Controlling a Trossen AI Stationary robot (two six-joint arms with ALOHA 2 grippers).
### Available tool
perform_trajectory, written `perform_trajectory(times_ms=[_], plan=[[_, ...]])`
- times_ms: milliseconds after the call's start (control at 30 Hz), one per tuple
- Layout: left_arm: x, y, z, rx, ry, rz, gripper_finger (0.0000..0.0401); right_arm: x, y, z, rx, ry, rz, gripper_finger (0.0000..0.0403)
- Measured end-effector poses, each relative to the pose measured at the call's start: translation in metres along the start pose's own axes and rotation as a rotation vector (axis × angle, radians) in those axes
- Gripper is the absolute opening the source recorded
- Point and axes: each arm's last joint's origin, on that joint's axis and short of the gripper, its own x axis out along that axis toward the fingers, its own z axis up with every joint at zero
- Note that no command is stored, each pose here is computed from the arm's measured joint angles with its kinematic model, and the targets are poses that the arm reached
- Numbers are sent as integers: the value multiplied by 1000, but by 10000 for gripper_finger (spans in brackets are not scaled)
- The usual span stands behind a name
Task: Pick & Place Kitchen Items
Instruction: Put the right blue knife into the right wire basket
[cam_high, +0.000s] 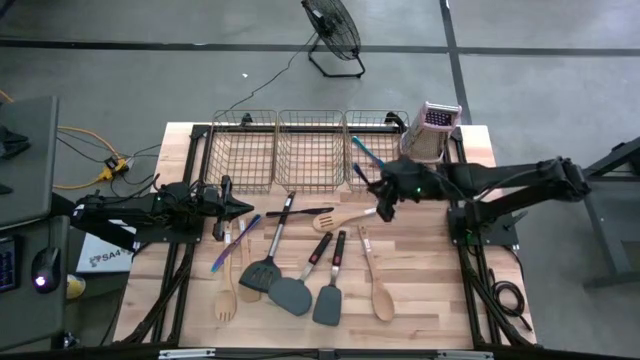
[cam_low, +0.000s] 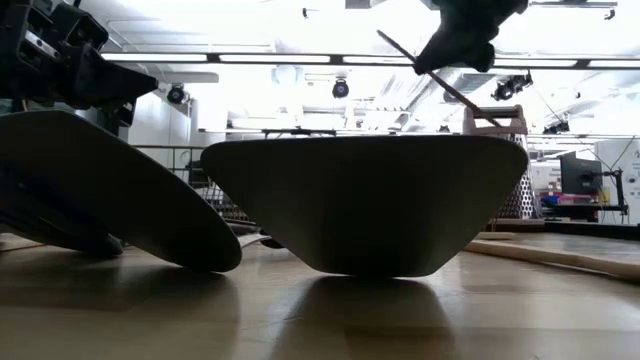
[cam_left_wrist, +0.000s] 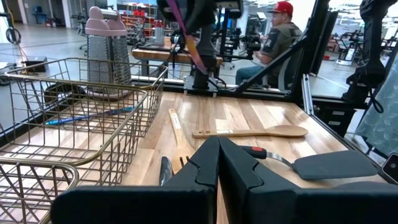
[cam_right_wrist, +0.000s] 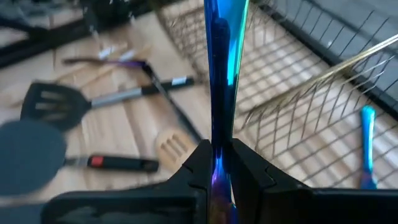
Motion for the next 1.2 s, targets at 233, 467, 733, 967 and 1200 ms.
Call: perform_trajectory(times_ms=[233, 467, 733, 967, 1200], plan=[[0, 0, 0, 0, 0, 0, 3, 6, -28, 16, 14, -69, -85, 27], [0, 0, 0, 0, 0, 0, 3, 11, -65, 26, 78, -91, -195, 27], [0, 0, 0, 0, 0, 0, 3, 21, -97, 37, 138, -71, -315, 28], [0, 0, 0, 0, 0, 0, 3, 45, -120, 58, 189, 50, -370, 27], [0, 0, 0, 0, 0, 0, 3, 73, -148, 65, 252, 237, -395, 27]])
